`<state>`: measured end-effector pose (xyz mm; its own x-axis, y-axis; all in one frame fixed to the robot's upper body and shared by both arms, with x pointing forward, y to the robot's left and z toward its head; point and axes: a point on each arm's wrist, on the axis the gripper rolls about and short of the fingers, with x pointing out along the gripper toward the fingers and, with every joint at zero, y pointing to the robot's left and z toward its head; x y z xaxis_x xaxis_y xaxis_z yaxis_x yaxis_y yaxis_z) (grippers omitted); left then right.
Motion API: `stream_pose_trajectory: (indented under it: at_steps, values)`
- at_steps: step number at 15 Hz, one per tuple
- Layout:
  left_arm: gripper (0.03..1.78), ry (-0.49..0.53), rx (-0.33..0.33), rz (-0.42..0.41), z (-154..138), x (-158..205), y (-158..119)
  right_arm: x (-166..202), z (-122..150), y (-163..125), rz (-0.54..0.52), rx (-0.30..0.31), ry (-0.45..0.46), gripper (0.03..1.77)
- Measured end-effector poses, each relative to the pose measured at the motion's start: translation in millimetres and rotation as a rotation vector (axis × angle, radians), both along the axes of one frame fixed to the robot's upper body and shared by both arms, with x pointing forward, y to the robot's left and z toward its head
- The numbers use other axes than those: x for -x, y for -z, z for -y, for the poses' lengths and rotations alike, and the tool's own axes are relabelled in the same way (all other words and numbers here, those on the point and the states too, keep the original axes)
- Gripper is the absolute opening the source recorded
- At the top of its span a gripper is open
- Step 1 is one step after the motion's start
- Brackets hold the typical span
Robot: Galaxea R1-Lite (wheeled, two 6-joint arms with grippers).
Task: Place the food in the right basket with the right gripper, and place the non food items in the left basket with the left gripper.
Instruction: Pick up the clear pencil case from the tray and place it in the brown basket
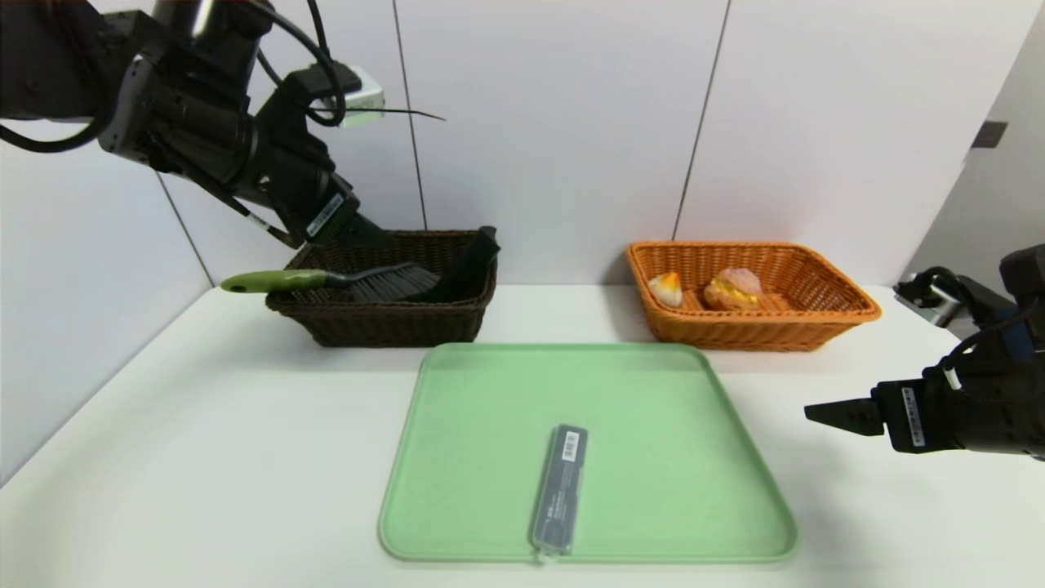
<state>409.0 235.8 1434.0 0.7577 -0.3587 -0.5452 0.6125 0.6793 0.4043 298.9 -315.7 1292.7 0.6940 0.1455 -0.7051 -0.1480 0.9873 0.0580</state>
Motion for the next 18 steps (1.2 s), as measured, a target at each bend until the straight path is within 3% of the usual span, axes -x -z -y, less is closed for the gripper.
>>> stream_pose_trajectory:
  at_steps: [4, 5, 7, 11, 18]
  values:
    - [1.6, -0.041, 0.38, -0.285, 53, 84, -20, 6, 1, -4, 0.02, -0.002, -0.001, 1.71]
    - [1.61, -0.066, 0.439, -0.368, 59, 99, -18, 9, 1, -4, 0.024, -0.002, -0.001, 1.71]
    - [1.63, -0.087, 0.495, -0.47, 69, 119, -12, 15, 1, -4, 0.029, -0.002, 0.001, 1.71]
    - [1.66, -0.196, 0.483, -0.52, 99, 131, 5, 23, 1, -6, 0.044, -0.007, 0.0, 1.71]
    - [1.69, -0.305, 0.38, -0.615, 149, 101, 58, 17, 0, -23, 0.105, -0.008, 0.0, 1.71]
